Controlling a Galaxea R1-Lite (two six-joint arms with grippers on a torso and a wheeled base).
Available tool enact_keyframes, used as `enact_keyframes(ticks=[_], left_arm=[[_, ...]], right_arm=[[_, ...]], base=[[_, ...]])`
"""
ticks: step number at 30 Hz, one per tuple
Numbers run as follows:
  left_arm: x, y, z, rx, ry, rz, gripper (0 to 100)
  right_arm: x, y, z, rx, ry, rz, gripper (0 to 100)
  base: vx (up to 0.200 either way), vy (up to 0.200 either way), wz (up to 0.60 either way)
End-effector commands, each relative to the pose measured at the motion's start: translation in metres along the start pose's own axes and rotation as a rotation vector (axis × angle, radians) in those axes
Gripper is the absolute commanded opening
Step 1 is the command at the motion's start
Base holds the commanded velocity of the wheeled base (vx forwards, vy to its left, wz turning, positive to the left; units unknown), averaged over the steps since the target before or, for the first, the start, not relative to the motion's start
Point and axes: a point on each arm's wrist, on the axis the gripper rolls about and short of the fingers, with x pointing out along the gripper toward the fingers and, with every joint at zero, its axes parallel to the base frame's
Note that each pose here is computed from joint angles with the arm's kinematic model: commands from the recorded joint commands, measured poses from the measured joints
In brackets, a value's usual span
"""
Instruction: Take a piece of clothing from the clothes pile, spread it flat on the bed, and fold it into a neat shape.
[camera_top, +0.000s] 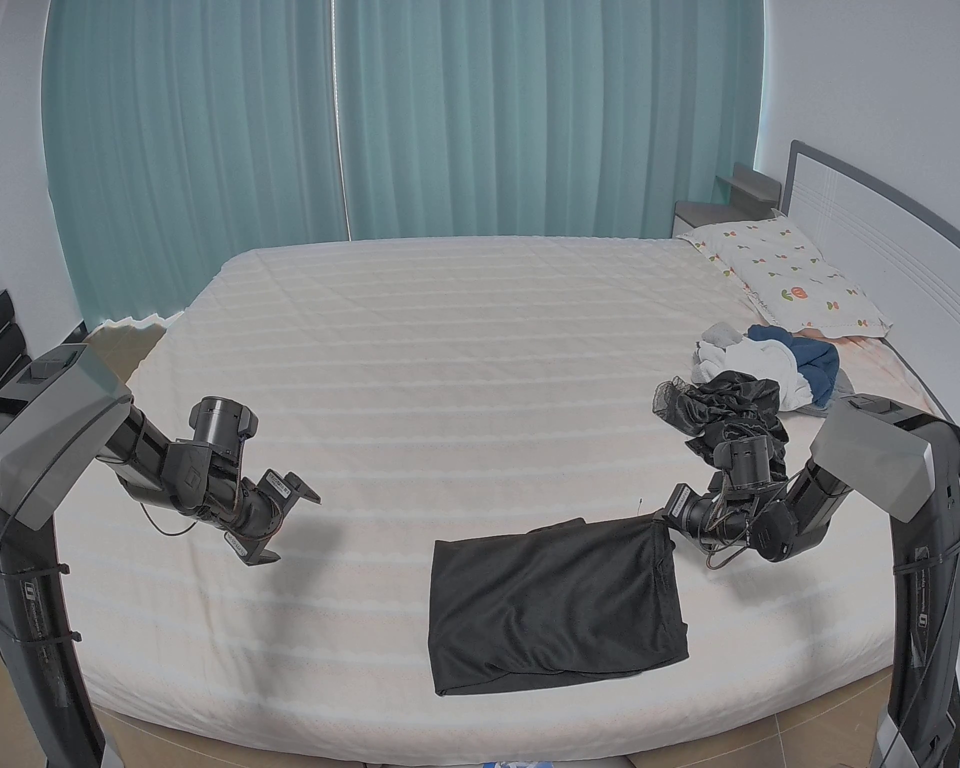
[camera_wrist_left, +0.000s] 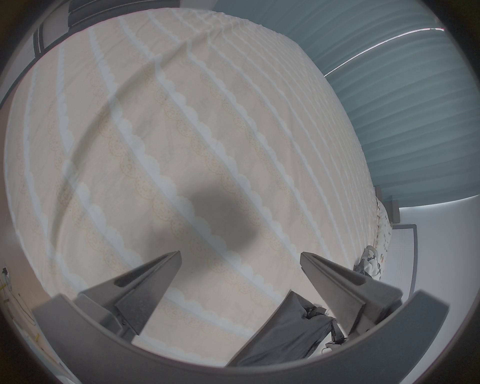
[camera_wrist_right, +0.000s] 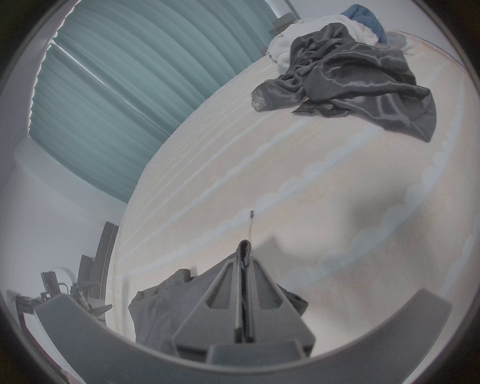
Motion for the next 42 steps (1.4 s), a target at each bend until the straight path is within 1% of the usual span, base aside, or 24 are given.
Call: enact_keyframes(ticks=[1, 2, 3, 6, 7, 9, 13, 18, 20, 28, 41, 42], left_arm=[[0.0, 0.0, 0.0, 0.0, 0.001, 0.001, 100], [0.0, 0.0, 0.0, 0.0, 0.001, 0.001, 100], [0.0, 0.0, -0.001, 0.001, 0.002, 0.001, 100], [0.0, 0.0, 0.0, 0.0, 0.001, 0.001, 100], [0.0, 0.0, -0.001, -0.001, 0.001, 0.003, 100], [0.0, 0.0, -0.001, -0.001, 0.001, 0.003, 100], [0.0, -0.001, -0.001, -0.01, 0.0, 0.002, 100], [0.001, -0.001, -0.003, -0.003, -0.012, 0.011, 100], [0.003, -0.001, -0.003, -0.001, -0.015, 0.016, 100], [0.003, -0.001, -0.003, -0.001, -0.016, 0.017, 100], [0.003, -0.001, -0.003, -0.001, -0.017, 0.016, 100], [0.003, -0.001, -0.003, -0.001, -0.016, 0.015, 100]], right_arm=[[0.001, -0.002, -0.001, 0.002, 0.006, -0.003, 0], [0.001, -0.001, 0.0, 0.003, 0.003, -0.001, 0], [0.0, -0.001, 0.0, 0.004, 0.002, 0.0, 100], [-0.003, 0.001, 0.001, 0.003, -0.003, 0.003, 100], [-0.018, 0.008, 0.003, -0.005, -0.023, 0.026, 100], [-0.031, 0.011, 0.0, -0.015, -0.028, 0.046, 100], [-0.052, 0.009, -0.018, -0.053, 0.007, 0.081, 100], [-0.073, -0.001, -0.044, -0.103, 0.056, 0.095, 100], [-0.081, -0.006, -0.056, -0.131, 0.072, 0.113, 100], [-0.085, -0.002, -0.076, -0.168, 0.106, 0.149, 100], [-0.077, -0.013, -0.085, -0.196, 0.14, 0.113, 100], [-0.077, -0.013, -0.085, -0.196, 0.14, 0.113, 0]], base=[[0.0, 0.0, 0.0], [0.0, 0.0, 0.0], [0.0, 0.0, 0.0], [0.0, 0.0, 0.0], [0.0, 0.0, 0.0], [0.0, 0.0, 0.0], [-0.15, 0.0, 0.0], [-0.2, 0.0, 0.0], [-0.1, 0.0, 0.0], [0.0, 0.0, 0.0], [0.0, 0.0, 0.0], [0.0, 0.0, 0.0]])
